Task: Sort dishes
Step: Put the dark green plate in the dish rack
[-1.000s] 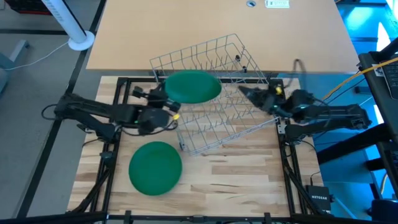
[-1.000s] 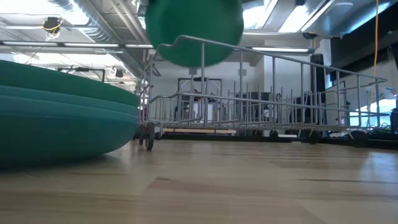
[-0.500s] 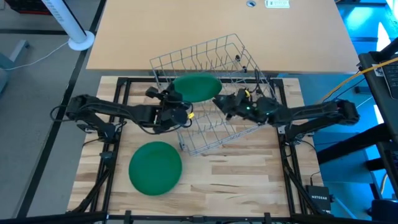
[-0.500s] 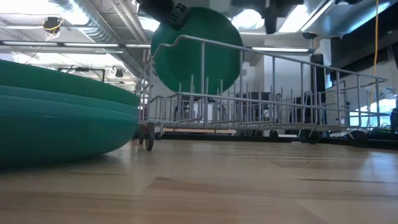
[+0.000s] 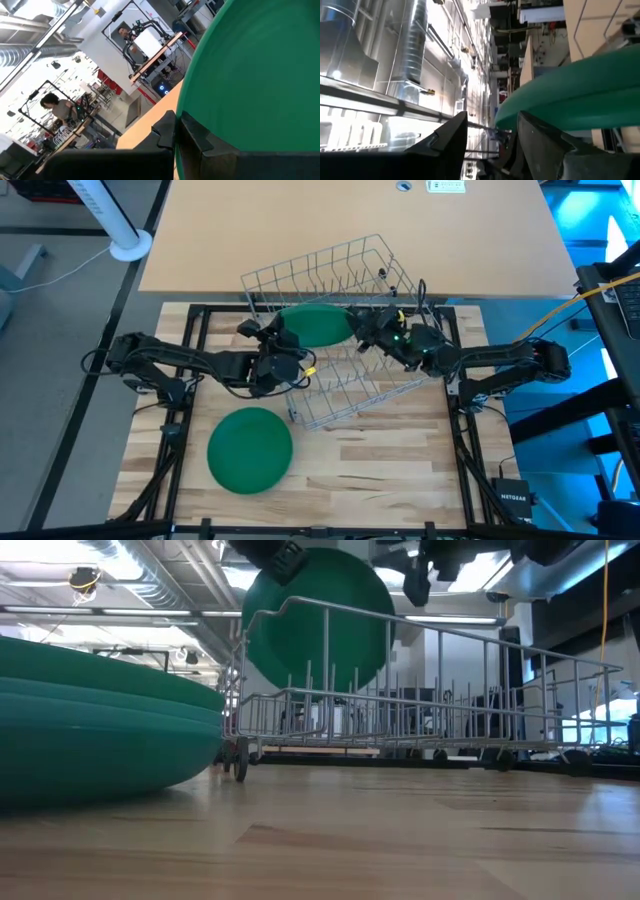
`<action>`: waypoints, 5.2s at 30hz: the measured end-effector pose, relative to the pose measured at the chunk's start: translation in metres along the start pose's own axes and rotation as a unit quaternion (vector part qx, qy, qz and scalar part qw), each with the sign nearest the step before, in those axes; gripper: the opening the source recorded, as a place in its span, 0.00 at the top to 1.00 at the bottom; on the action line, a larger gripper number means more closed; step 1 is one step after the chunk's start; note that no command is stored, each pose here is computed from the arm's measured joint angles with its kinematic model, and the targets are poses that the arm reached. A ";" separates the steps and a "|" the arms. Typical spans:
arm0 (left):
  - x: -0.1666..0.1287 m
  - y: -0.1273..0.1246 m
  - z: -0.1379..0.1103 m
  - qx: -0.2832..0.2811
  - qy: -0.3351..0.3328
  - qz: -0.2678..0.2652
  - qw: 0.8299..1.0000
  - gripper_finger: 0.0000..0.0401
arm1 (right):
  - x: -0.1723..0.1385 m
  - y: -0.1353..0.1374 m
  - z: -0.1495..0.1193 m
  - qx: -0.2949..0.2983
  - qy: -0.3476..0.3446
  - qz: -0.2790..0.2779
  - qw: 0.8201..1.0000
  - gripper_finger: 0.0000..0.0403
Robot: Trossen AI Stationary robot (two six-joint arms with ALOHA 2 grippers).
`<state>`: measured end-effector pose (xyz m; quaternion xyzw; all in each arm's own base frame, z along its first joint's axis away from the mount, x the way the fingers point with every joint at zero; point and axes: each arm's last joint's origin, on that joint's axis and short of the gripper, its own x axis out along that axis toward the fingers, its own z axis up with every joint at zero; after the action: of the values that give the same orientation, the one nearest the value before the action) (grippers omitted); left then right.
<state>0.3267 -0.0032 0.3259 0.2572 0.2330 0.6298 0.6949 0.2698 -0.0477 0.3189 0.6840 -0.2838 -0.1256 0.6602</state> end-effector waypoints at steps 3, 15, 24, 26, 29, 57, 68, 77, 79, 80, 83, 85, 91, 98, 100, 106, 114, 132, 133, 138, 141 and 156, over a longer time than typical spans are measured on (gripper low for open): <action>0.000 0.000 0.000 0.004 0.000 0.000 1.000 1.00 | 0.000 0.000 0.000 -0.001 0.001 -0.002 1.000 0.56; 0.000 0.000 0.000 0.002 0.000 0.000 1.000 1.00 | 0.002 -0.010 -0.002 -0.017 0.007 -0.035 0.999 0.56; 0.000 -0.001 -0.001 0.005 0.000 0.000 1.000 1.00 | 0.007 -0.024 -0.001 -0.001 -0.056 -0.051 0.997 0.56; 0.000 -0.003 -0.001 0.006 0.000 0.000 1.000 1.00 | 0.007 -0.023 0.000 -0.001 -0.069 -0.049 0.996 0.56; 0.000 -0.005 -0.001 0.006 0.000 -0.001 1.000 1.00 | 0.007 -0.022 0.001 -0.001 -0.086 -0.043 0.995 0.56; -0.011 -0.032 -0.009 0.048 -0.010 -0.001 0.999 1.00 | 0.025 -0.054 0.006 0.023 -0.116 -0.061 0.991 0.76; -0.012 -0.036 -0.011 0.049 -0.011 -0.010 0.999 1.00 | 0.026 -0.051 0.006 0.011 -0.107 -0.053 0.993 0.92; -0.012 -0.036 -0.011 0.080 -0.013 -0.015 0.997 0.94 | 0.026 -0.042 0.003 -0.047 -0.082 -0.017 0.995 0.93; -0.012 -0.037 -0.011 0.097 -0.016 -0.025 0.995 0.90 | 0.026 -0.042 0.002 -0.065 -0.070 -0.018 0.995 0.94; -0.013 -0.037 -0.010 0.102 -0.019 -0.034 0.994 0.88 | 0.026 -0.043 0.001 -0.076 -0.057 -0.022 0.995 0.94; -0.016 -0.038 -0.010 0.116 -0.023 -0.039 0.992 0.80 | 0.026 -0.047 -0.001 -0.098 -0.042 -0.031 0.994 0.95; -0.018 -0.038 -0.010 0.117 -0.025 -0.039 0.992 0.74 | 0.026 -0.045 -0.001 -0.107 -0.035 -0.026 0.993 0.96; -0.027 -0.037 -0.009 0.111 -0.031 -0.034 0.993 0.61 | 0.026 -0.041 -0.001 -0.147 -0.027 -0.007 0.989 0.96; -0.047 -0.022 0.012 0.089 -0.045 -0.038 0.994 0.62 | 0.029 -0.039 0.004 -0.217 -0.019 0.011 0.976 0.97; -0.052 -0.016 0.018 0.088 -0.051 -0.044 0.994 0.63 | 0.030 -0.040 0.006 -0.227 -0.005 0.014 0.974 0.97; -0.065 -0.007 0.027 0.091 -0.065 -0.061 0.992 0.64 | 0.032 -0.037 0.009 -0.240 0.030 0.033 0.970 0.97; -0.075 0.002 0.030 0.080 -0.077 -0.076 0.991 0.64 | 0.032 -0.014 0.031 -0.287 0.115 0.108 0.945 0.98; -0.087 0.023 0.032 -0.026 -0.082 -0.101 0.991 0.64 | 0.003 0.028 0.171 -0.439 0.238 0.102 0.860 0.98; -0.087 0.023 0.032 -0.030 -0.082 -0.102 0.991 0.64 | 0.000 0.029 0.179 -0.444 0.239 0.101 0.857 0.98; -0.086 0.023 0.032 -0.046 -0.079 -0.102 0.991 0.64 | -0.014 0.034 0.210 -0.476 0.256 0.097 0.836 0.98; -0.084 0.023 0.032 -0.056 -0.076 -0.100 0.990 0.64 | -0.023 0.036 0.223 -0.498 0.272 0.101 0.817 0.98; -0.078 0.021 0.032 -0.076 -0.069 -0.094 0.990 0.64 | -0.025 0.014 0.258 -0.558 0.280 0.095 0.775 0.98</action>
<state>0.3235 -0.0812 0.3641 0.2231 0.1589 0.5580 0.7833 0.1055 -0.2482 0.3030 0.1705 -0.0297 -0.0014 0.9849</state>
